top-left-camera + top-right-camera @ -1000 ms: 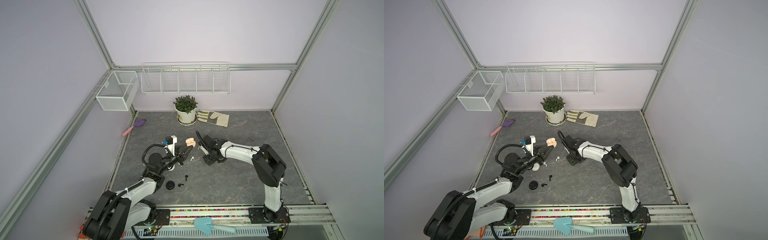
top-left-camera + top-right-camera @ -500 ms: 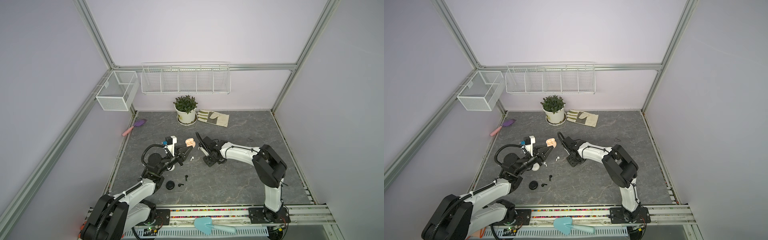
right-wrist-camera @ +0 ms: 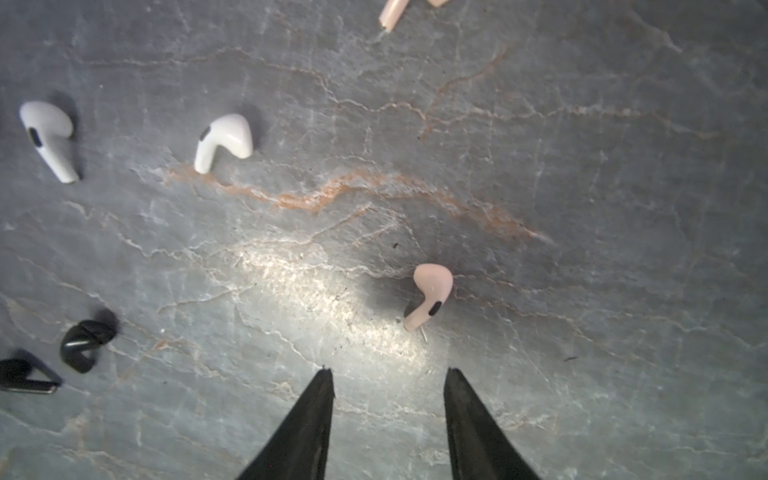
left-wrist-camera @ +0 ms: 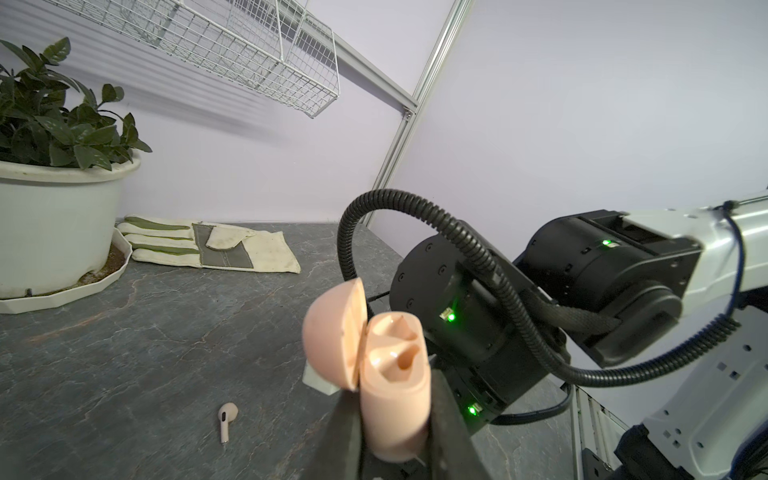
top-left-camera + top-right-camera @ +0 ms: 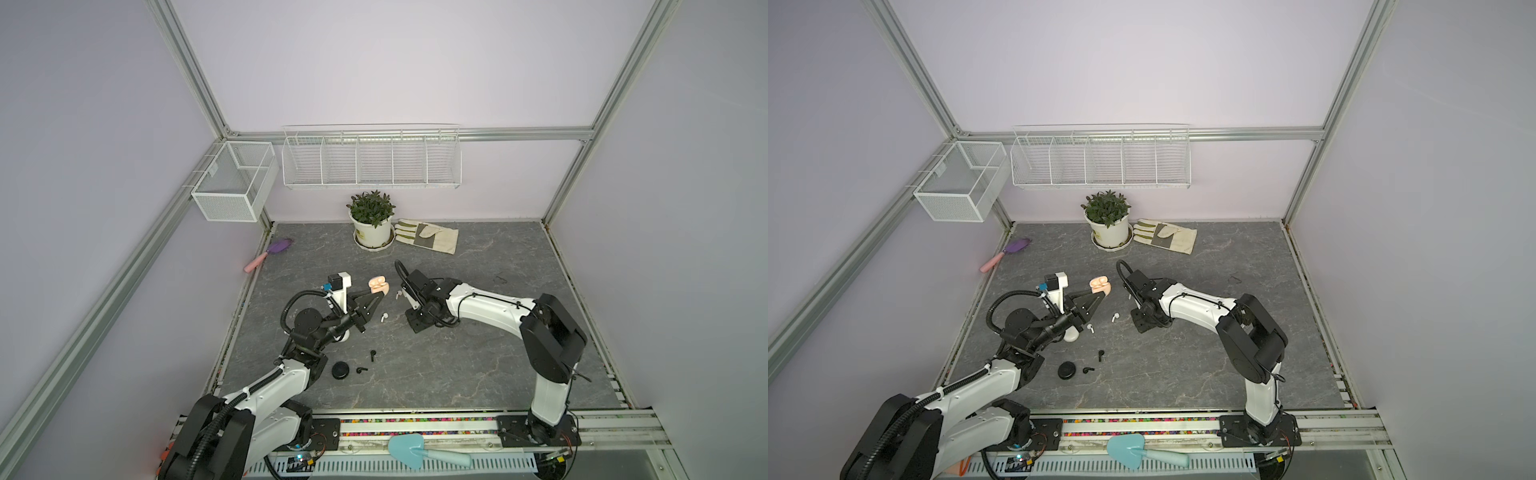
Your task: Insert the wireless bluetooth earbuds into the charging case
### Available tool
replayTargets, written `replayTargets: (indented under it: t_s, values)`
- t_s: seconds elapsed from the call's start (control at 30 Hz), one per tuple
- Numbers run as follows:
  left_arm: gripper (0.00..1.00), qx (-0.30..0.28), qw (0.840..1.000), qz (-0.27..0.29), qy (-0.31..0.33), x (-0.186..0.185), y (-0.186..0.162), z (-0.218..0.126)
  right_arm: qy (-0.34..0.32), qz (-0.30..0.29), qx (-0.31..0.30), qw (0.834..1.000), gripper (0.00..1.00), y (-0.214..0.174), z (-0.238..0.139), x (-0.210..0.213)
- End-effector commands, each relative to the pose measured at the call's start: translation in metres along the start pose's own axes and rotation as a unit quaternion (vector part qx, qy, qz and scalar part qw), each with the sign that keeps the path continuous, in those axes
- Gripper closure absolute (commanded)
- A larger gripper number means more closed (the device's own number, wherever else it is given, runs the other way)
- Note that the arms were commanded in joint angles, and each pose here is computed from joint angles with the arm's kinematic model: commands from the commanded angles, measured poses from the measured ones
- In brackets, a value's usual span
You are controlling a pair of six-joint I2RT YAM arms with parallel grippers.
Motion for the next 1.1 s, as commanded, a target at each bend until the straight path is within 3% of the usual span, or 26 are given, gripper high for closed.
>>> replayTargets:
  t_s: [0.0, 0.27, 1.07]
  values:
    - [1.00, -0.006, 1.000, -0.013, 0.008, 0.000, 0.000, -0.004, 0.015, 0.062, 0.006, 0.998, 0.53, 0.002, -0.004, -0.001]
    - [1.00, -0.010, 1.000, -0.025, 0.014, 0.003, 0.001, -0.003, 0.013, 0.102, 0.016, 0.995, 0.56, 0.005, 0.006, -0.009]
    - [1.00, 0.001, 0.999, -0.030, 0.031, 0.012, -0.006, -0.001, -0.039, 0.060, 0.029, 0.997, 0.65, 0.015, 0.036, -0.023]
Point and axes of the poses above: each gripper's point midway between its finger pads, its own z axis out along the fingers, its own x axis along the line the jaws close on, y = z × x, the point moved 2 cm from there along -z, back along the fingers, and after that the axes turned 4 degrees about -z, right-handed, at the moved point
